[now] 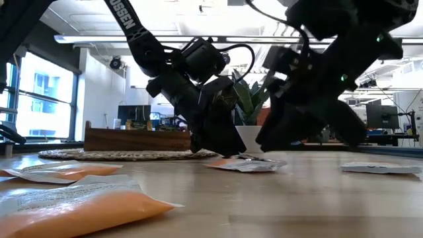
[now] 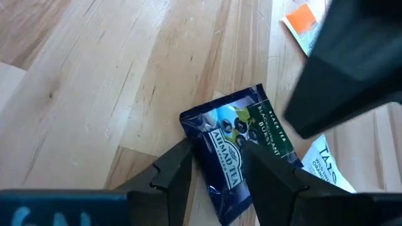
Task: Pick & Place Tea
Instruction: Put the black tea bag into the right section of the wooden organizer
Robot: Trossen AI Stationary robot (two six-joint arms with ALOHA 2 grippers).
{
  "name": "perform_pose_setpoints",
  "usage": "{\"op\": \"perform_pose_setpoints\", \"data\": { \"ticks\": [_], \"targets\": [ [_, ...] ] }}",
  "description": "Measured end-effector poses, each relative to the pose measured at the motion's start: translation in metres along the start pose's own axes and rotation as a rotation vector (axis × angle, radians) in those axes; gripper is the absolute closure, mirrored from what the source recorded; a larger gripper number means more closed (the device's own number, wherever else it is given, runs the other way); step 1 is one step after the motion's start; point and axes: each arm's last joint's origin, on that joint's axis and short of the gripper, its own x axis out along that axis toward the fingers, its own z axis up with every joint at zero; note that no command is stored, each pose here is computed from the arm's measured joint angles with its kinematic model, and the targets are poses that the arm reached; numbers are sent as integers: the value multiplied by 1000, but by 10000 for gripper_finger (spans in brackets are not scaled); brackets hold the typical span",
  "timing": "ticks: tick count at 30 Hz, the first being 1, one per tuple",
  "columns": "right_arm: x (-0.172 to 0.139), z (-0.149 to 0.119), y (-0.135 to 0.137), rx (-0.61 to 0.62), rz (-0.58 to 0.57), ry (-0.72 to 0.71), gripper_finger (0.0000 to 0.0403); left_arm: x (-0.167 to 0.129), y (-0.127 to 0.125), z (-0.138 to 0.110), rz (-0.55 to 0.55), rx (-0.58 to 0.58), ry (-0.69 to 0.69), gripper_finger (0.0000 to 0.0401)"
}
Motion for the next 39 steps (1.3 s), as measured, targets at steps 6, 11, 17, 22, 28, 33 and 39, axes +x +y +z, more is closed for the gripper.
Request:
{"op": "perform_pose_setpoints", "data": {
  "ticks": [6, 11, 17, 22, 28, 33, 39],
  "targets": [
    [-16, 10, 2, 5, 107, -64, 284, 0, 0, 0, 3, 0, -1, 258],
    [-12, -1, 12, -50, 135, 24, 284, 0, 0, 0, 5, 0, -3, 258],
    [-1, -12, 17, -205, 76, 74, 285, 0, 0, 1, 2, -11, -11, 258],
    [6, -15, 7, -230, 47, 98, 285, 0, -1, 1, -22, -68, -2, 258],
    [14, -14, -9, -172, 65, 76, 285, 0, -2, 1, -48, -88, 5, 258],
    [16, -13, -12, -261, 33, 62, 285, 0, -3, 0, -80, -86, 19, 258],
    [16, -9, -12, -248, -12, 25, 286, 0, -3, 0, -82, -71, 18, 258]
  ]
}}
